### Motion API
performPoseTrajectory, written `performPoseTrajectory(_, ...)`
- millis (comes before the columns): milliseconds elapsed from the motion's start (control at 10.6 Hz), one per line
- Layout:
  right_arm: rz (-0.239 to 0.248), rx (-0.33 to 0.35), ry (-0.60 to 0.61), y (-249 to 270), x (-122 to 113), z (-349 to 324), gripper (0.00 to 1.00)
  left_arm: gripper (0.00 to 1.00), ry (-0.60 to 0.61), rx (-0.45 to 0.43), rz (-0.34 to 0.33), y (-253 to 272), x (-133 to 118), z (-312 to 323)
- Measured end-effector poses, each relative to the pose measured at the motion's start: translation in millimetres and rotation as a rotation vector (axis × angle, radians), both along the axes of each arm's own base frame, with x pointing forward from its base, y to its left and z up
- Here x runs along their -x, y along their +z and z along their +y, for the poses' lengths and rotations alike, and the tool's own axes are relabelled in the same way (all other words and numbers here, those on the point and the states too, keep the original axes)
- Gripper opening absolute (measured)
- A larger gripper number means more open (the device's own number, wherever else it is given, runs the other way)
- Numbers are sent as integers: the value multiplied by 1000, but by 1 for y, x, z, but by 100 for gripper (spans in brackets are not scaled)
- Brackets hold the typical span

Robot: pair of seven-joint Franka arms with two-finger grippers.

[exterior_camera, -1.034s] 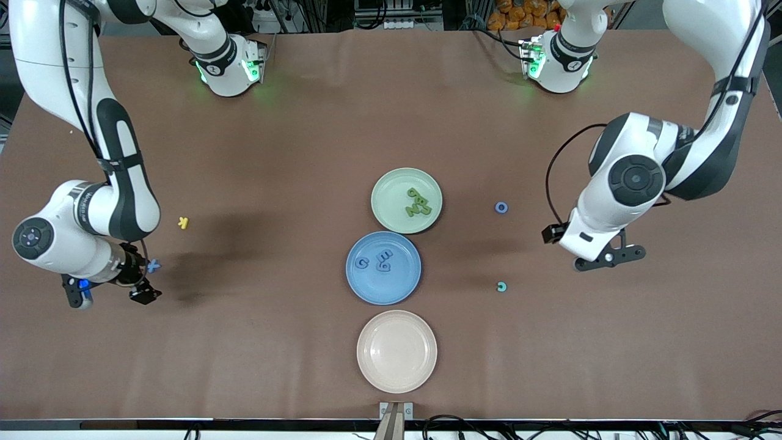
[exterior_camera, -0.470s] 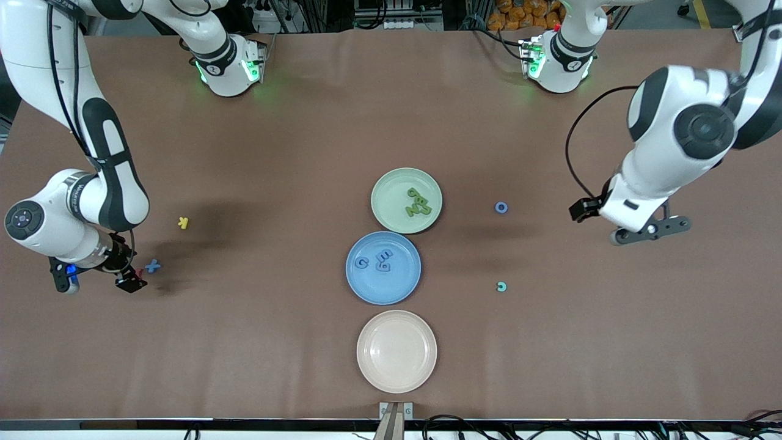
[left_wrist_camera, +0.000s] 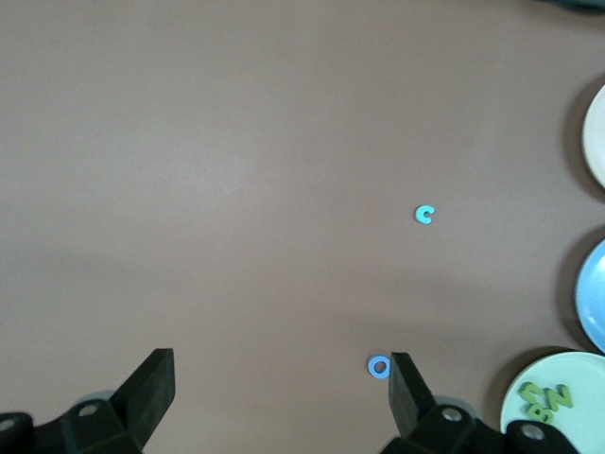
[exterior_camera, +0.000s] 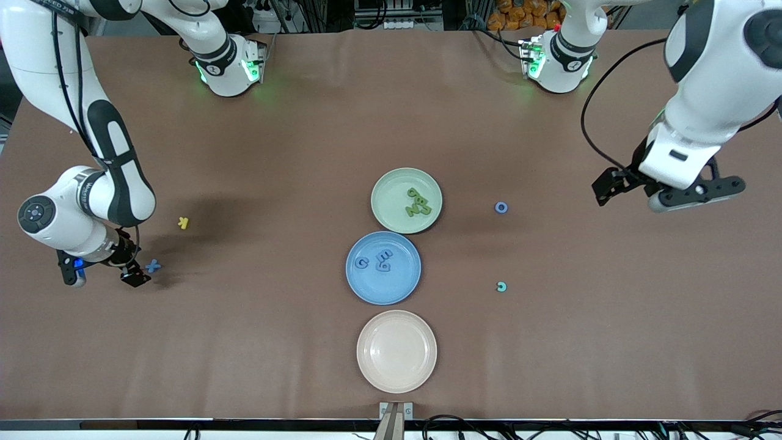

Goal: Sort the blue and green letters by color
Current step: 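Reach the right gripper to the blue x while the left gripper withdraws, then lower the right gripper onto the blue x and close it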

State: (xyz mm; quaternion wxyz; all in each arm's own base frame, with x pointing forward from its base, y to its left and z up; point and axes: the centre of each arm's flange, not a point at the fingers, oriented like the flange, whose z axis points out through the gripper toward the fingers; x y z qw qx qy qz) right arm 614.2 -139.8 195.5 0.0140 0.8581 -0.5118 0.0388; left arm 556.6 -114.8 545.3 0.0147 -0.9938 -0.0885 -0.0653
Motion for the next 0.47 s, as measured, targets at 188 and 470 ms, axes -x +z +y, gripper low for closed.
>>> performPoseTrajectory(188, -7, -1, 7, -6, 0, 6, 100, 100, 3, 5, -19, 19, 3, 4)
performPoseTrajectory(470, -7, 1, 9, -16, 1, 7, 96, 100, -147, 9, 33, 46, 7, 4)
